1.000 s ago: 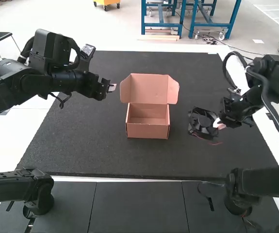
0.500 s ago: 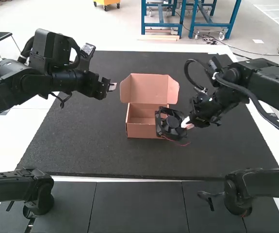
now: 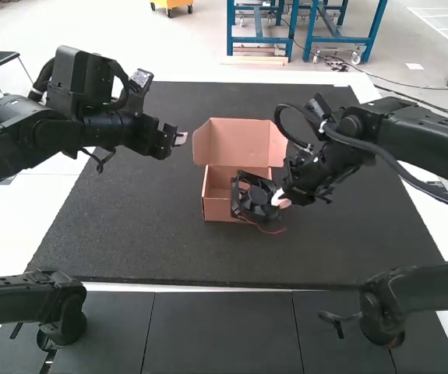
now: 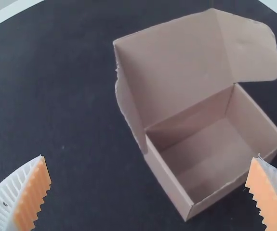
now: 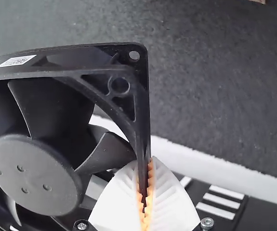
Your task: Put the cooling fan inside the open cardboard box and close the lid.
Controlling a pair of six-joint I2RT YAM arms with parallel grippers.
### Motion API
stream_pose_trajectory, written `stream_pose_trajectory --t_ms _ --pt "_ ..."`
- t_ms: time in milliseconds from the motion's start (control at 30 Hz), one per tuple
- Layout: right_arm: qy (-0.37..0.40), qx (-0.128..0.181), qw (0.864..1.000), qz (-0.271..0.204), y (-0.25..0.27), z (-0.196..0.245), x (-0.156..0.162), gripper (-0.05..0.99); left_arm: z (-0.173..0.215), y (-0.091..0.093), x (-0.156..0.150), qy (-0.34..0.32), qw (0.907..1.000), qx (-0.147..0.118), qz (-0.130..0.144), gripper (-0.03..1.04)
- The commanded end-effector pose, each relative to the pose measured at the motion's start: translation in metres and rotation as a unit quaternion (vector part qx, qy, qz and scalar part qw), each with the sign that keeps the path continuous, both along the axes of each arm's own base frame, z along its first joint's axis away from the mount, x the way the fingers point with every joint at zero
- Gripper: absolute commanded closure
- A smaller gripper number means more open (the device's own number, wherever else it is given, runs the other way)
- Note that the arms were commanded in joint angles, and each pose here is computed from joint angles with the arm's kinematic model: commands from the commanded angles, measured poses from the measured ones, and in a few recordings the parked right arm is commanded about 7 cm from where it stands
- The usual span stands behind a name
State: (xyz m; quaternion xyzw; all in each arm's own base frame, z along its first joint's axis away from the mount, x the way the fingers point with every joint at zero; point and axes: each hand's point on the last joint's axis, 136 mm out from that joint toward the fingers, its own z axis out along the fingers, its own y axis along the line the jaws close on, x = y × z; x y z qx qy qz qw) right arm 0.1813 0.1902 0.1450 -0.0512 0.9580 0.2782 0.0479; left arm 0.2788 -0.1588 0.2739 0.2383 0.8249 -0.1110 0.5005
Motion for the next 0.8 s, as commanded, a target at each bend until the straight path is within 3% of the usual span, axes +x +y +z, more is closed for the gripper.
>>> stream_pose_trajectory --t_ms 0,300,767 --pt "-0.008 -0.006 1.000 0.013 0.012 0.002 0.003 0.96 0.003 0.003 0.005 -0.006 0.9999 -0.003 0.010 0.05" --pt "-0.022 -0.029 0.998 0.041 0.037 -0.001 0.019 0.96 0.005 0.004 0.005 -0.010 0.9999 -0.003 0.012 0.05" --pt "-0.063 -0.087 0.993 0.046 0.053 -0.008 0.075 0.96 0.012 0.004 0.005 -0.020 0.9997 -0.009 0.012 0.05"
